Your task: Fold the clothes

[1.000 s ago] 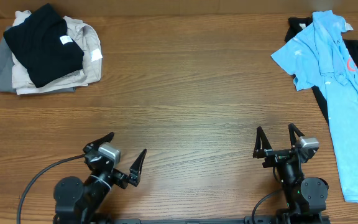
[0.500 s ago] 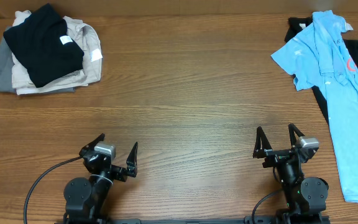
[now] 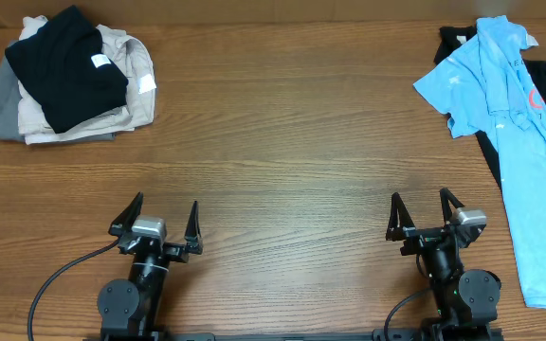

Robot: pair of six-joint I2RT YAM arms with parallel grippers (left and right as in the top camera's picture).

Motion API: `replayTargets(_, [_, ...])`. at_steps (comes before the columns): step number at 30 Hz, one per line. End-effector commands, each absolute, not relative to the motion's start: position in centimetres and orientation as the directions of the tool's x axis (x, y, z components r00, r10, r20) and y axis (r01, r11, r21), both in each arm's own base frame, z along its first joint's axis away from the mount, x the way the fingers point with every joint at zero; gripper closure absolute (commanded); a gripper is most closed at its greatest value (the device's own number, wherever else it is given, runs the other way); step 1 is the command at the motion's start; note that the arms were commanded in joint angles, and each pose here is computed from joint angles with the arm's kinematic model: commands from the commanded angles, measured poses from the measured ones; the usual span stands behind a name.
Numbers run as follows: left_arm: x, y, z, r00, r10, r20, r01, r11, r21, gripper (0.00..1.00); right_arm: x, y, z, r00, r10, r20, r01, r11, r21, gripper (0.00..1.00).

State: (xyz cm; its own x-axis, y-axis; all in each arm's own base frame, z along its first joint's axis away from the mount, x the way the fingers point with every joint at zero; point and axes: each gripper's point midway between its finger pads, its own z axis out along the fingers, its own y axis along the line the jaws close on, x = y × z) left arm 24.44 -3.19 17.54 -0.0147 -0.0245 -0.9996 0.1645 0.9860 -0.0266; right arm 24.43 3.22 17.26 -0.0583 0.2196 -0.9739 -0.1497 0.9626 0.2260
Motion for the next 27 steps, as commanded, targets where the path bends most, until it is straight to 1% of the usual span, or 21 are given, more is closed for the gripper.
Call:
replayTargets(1, [24.6,-2.4,17.3,-0.005,0.010,-1.000,0.117,0.993,0.009,0.00,24.4,3.1,17.1,-0.051,0.216,-0.975,-0.149,0.964,0.222,0.00])
replayTargets(5, [24.6,-1.5,15.6,-0.076,0.027,-0.997,0.068,0.997,0.022,0.00,24.4,3.1,17.1,-0.051,0.216,-0.975,-0.149,0.964,0.222,0.00])
replayTargets(13, [24.6,-0.8,15.6,-0.075,0.025,-0.997,0.038,0.999,0.022,0.00,24.4,3.1,17.1,-0.051,0.216,-0.975,-0.149,0.964,0.222,0.00])
replayTargets(27, [24.6,-0.8,15.6,-0.075,0.025,-0.997,0.039,0.999,0.022,0.00,24.4,3.1,17.1,-0.051,0.216,-0.975,-0.149,0.964,0.222,0.00])
